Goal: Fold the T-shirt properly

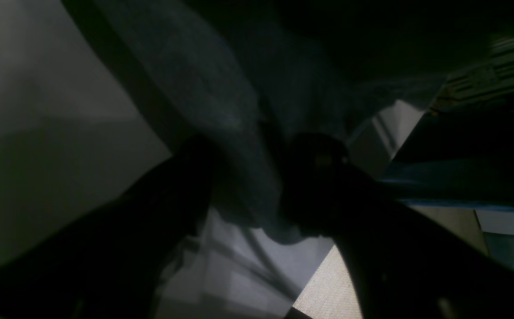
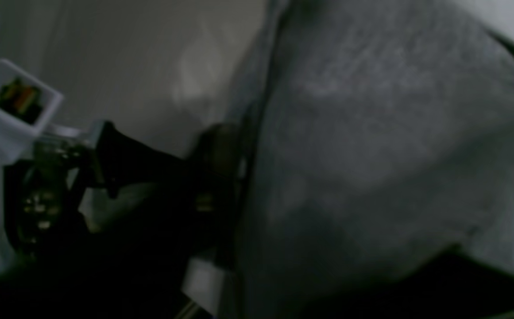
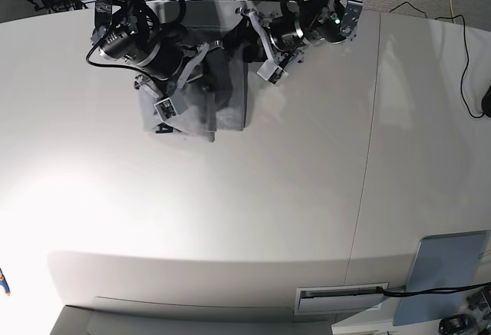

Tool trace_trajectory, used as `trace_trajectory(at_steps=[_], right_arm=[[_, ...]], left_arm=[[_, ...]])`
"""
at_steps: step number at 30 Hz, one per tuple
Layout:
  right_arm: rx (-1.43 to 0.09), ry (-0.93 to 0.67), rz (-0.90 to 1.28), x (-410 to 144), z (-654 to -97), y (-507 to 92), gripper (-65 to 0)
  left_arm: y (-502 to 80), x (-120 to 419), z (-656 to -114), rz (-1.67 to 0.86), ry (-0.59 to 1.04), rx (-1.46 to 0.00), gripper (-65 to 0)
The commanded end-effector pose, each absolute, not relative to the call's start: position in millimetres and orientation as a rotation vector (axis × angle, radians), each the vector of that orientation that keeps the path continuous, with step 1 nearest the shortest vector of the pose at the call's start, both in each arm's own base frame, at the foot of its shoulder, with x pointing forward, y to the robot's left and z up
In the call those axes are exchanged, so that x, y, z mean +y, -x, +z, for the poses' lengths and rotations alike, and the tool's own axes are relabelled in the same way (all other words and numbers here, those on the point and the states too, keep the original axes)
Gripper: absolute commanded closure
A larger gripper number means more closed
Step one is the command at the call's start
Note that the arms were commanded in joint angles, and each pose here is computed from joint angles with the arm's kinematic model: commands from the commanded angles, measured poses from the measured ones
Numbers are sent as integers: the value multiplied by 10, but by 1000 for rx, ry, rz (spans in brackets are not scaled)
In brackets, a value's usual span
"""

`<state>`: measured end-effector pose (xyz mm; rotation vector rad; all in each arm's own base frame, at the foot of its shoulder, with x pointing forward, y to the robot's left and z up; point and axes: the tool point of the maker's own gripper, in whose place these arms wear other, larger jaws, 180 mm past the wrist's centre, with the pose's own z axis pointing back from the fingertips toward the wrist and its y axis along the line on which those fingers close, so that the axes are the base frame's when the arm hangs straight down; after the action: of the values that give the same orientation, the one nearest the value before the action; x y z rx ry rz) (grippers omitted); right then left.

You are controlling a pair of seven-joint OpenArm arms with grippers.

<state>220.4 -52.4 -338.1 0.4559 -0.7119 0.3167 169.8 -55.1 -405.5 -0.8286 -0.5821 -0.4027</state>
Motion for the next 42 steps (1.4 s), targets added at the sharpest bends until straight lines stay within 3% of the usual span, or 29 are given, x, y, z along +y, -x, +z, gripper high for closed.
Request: trace_trajectory(at_steps=[1,9,16,21,26,32,36,42], right_arm=[[-768,-507,312,-448,-3234,-2260,-261],[-861,-832,366,2,-2811,-2151,-264],[-929,-849,427,49,-2608,-2173,-264],[-992,-702,412,-250,-2562,-2333,-264],[-1039,-509,288,-906,-2591,-2507,-263],[-1002,-199,209,-1814,-2653,-2550,-262],[-969,-15,217,-2279,-2610,-2540,-262],[-929,94,199,-2595,-2607,-2436,-262]], left_arm=[[-1742,-587,-3956,-403,856,-617,-307],[-1730,-576,-3963,-412,854,-612,-307],[-1726,-512,-3960,-439,846,-607,-307],[-1927,-239,-3837,-358,834,-668,-307],[-2046,23,-3633,-282,900,-725,-307],[-1676,-32,-3595,-364,1043,-539,-307],[-1573,-108,-3477,-369,1139,-508,-307],[-1408,-229,-3518,-398,1160,-454,-307]])
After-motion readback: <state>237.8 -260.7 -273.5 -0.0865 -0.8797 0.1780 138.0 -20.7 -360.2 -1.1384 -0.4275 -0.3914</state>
